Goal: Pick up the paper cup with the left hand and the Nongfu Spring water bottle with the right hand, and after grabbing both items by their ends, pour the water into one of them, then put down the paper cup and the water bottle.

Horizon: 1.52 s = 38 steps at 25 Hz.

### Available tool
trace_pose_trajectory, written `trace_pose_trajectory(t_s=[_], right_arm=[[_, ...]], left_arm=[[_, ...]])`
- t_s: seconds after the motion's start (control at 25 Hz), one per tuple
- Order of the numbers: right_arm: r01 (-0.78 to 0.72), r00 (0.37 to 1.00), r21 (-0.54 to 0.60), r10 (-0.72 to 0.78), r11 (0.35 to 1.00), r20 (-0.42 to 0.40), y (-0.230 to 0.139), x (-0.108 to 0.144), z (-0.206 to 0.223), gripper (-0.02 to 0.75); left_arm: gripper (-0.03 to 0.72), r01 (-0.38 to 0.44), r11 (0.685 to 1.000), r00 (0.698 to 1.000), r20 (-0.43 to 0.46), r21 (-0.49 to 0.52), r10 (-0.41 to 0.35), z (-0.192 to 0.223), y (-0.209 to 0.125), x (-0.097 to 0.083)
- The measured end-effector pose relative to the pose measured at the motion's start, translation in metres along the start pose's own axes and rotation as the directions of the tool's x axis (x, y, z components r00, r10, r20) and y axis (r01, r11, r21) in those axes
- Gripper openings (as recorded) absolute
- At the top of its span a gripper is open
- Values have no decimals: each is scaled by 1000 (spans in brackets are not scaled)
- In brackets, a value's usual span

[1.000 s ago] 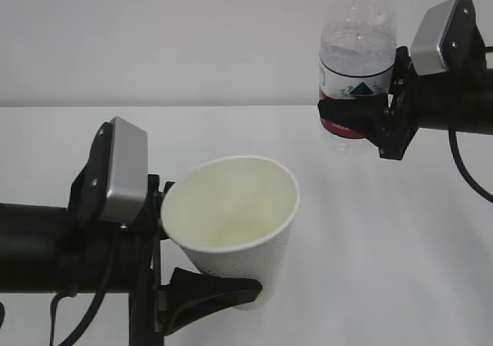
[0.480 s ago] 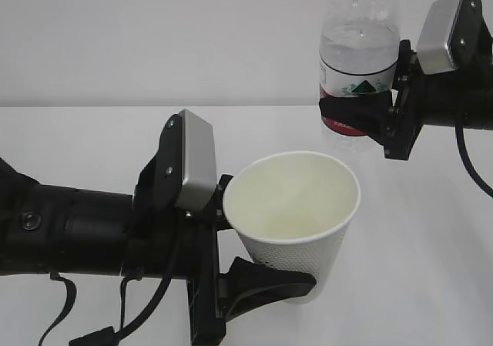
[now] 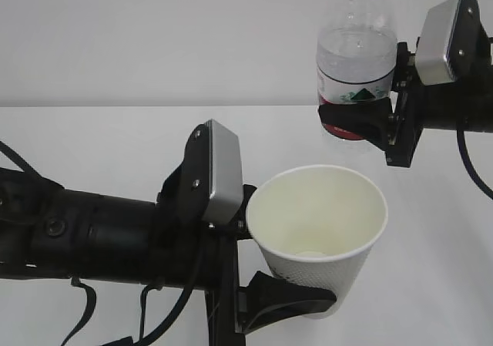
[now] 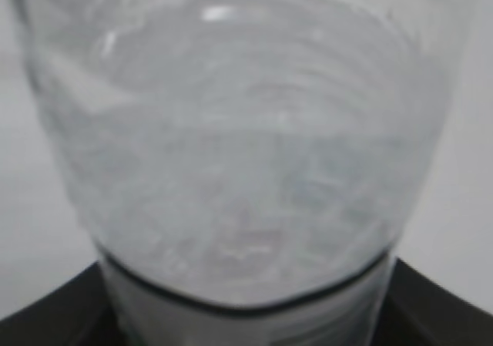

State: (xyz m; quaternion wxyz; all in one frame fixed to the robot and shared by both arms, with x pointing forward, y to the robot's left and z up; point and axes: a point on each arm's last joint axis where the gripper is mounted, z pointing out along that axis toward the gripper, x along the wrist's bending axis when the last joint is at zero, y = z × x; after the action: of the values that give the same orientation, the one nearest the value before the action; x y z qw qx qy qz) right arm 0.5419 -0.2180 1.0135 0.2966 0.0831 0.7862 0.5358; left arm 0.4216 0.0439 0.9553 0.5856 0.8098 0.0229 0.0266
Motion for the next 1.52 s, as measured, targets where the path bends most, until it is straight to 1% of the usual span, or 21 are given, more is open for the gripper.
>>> trace_pose_trajectory(t_s=[0.16, 0.32, 0.64, 0.92, 1.16, 1.32, 1.52], right_arm=[[46, 999, 1, -46, 999, -2, 0, 0, 0, 473], [130, 992, 1, -130, 992, -2, 0, 0, 0, 472], [231, 973, -5, -231, 973, 17, 1, -1, 0, 472], [288, 956, -13, -286, 958, 71, 3, -6, 0, 472], [326, 938, 4, -324, 945, 119, 3, -10, 0, 471], [350, 928, 32, -351, 936, 127, 1, -12, -1, 471], [383, 910, 80, -391, 920, 135, -2, -14, -1, 471]], left_arm=[[517, 0, 1000, 1000, -4, 7, 0, 0, -1, 0], [517, 0, 1000, 1000, -5, 9, 0, 0, -1, 0], [517, 22, 1000, 999, -27, 1, -22, 0, 0, 2], [517, 41, 999, 998, -54, 11, -41, 0, -1, 5], [517, 85, 996, 990, -110, -12, -86, -2, 0, 12], [517, 104, 995, 981, -162, -6, -103, -8, -3, 22], [517, 116, 993, 975, -194, 5, -112, -11, -6, 28]])
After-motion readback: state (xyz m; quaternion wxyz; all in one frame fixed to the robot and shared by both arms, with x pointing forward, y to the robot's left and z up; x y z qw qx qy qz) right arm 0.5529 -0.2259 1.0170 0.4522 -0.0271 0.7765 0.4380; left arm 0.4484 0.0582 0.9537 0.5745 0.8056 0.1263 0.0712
